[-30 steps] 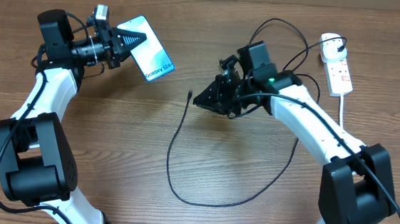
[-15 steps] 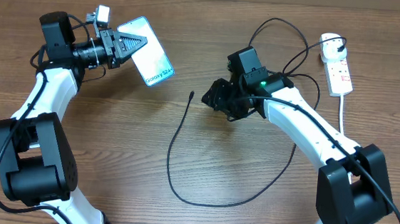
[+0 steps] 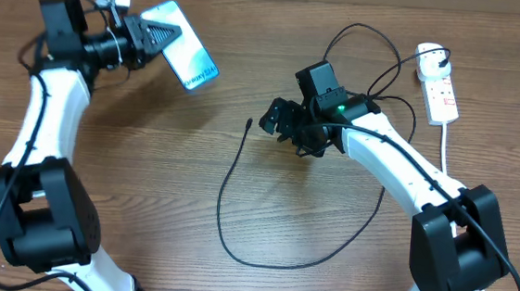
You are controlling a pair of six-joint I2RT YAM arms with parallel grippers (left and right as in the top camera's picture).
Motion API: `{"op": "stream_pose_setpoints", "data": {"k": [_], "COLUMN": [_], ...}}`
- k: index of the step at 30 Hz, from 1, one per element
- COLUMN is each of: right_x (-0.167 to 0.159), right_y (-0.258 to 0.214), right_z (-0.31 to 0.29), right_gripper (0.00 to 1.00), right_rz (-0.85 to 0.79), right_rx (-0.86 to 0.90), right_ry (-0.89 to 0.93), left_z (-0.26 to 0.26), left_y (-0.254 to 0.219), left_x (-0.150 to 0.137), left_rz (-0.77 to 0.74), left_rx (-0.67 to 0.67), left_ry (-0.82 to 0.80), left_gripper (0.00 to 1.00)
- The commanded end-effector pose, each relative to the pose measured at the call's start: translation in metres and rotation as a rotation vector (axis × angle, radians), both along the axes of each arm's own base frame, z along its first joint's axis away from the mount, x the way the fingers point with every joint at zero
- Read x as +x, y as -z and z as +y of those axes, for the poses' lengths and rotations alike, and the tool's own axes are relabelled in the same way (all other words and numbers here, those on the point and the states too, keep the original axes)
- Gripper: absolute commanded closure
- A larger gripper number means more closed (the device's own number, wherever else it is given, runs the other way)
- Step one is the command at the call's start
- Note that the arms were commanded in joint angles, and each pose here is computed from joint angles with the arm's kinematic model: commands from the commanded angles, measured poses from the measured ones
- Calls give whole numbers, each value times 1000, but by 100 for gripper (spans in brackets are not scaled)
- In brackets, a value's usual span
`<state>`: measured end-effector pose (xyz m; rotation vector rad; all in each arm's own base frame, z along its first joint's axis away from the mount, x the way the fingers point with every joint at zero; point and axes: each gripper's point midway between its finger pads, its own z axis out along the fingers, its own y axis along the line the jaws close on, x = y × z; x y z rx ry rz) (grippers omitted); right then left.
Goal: Plug charger to phone and switch on socket
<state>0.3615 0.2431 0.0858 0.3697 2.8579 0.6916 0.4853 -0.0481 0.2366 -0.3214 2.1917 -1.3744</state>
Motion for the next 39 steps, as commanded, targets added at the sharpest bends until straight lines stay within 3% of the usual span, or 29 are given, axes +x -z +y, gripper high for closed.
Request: {"op": "stream_pose_setpoints", "data": {"k": [1, 5, 9, 15, 22, 30, 39], "right_x": [2, -3, -6, 5, 16, 26, 24], "right_y": [3, 6, 6, -5, -6, 21, 53], "right_z": [-5, -14, -11, 9, 25, 41, 62], "right_gripper": [8, 7, 5, 6, 18, 23, 24], "right_rz": [3, 39, 56, -14, -59, -65, -49], "right_rx": [-21, -39, -18, 53, 78, 82, 60], "right_ry": [14, 26, 16, -15, 22, 21, 27], "left_z": [21, 48, 47, 26, 46, 45, 0], "left_y": [-46, -56, -86, -99, -63, -40, -4], "left_x": [5, -9, -18, -20, -23, -29, -23], "left_rz": [-134, -46, -53, -88, 72, 201, 254], "left_rx": [348, 730, 888, 903, 925, 879, 688], "left_ry": [-101, -206, -263, -242, -284, -305, -92], "left_gripper": [96, 96, 96, 96, 96, 96, 96]}}
